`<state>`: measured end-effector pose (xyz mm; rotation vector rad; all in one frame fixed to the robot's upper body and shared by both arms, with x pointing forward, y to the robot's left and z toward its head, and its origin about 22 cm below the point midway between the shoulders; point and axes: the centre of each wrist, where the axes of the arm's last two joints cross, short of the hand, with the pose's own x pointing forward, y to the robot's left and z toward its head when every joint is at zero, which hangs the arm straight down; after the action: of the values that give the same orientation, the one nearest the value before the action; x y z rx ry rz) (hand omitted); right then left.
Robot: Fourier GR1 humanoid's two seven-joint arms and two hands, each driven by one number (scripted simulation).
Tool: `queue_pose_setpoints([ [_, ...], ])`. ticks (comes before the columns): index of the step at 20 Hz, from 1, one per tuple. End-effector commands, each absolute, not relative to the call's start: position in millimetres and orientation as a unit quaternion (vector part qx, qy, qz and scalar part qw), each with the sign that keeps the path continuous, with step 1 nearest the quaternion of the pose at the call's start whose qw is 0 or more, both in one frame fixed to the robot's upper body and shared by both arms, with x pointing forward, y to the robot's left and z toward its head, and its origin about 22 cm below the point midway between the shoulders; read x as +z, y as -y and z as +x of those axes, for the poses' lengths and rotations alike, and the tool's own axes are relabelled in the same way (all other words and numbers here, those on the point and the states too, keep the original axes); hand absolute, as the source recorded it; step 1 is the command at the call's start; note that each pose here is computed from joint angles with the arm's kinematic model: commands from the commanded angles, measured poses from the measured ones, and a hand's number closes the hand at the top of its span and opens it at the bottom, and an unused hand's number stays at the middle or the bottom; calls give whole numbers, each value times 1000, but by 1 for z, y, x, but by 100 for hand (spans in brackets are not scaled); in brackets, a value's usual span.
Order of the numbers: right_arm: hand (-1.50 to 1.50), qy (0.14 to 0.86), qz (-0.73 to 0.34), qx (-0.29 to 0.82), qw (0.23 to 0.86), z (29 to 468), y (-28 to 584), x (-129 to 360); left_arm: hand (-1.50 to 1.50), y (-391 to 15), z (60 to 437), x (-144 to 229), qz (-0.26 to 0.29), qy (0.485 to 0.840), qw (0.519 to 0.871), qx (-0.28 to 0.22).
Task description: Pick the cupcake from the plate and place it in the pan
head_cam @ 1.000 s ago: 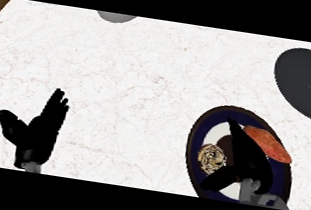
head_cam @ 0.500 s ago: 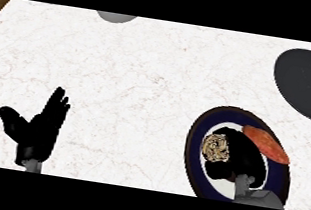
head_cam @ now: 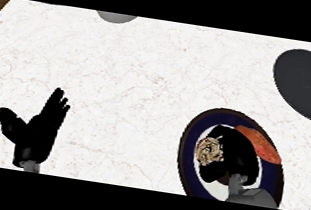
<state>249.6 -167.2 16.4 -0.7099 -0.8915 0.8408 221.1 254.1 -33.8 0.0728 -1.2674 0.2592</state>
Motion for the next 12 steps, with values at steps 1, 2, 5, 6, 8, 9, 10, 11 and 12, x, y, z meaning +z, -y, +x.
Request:
queue_pose_setpoints([
  [1, 150, 413, -321, 427, 737, 260, 170, 15, 0, -245, 211, -59, 32, 576, 807, 125],
  [2, 150, 418, -317, 457, 718, 258, 173, 9, 0, -234, 221, -38, 28, 581, 804, 123],
  [5, 150, 455, -313, 527, 646, 277, 182, 23, 0, -235, 224, -49, 26, 574, 810, 120],
  [6, 150, 463, -318, 554, 615, 288, 184, 37, 0, -245, 230, -38, 32, 582, 804, 120],
  [8, 150, 459, -319, 565, 607, 290, 186, 17, 0, -254, 216, -33, 29, 579, 806, 117],
  [9, 150, 478, -338, 557, 589, 295, 187, 36, 0, -252, 221, -49, 28, 577, 807, 124],
  [10, 150, 496, -351, 553, 570, 291, 185, 26, 0, -246, 235, -36, 32, 572, 810, 124],
  [11, 150, 512, -365, 542, 557, 289, 188, 38, 0, -245, 223, -43, 32, 576, 808, 118],
  [12, 150, 529, -378, 530, 545, 298, 196, 37, 0, -248, 226, -31, 32, 581, 805, 119],
])
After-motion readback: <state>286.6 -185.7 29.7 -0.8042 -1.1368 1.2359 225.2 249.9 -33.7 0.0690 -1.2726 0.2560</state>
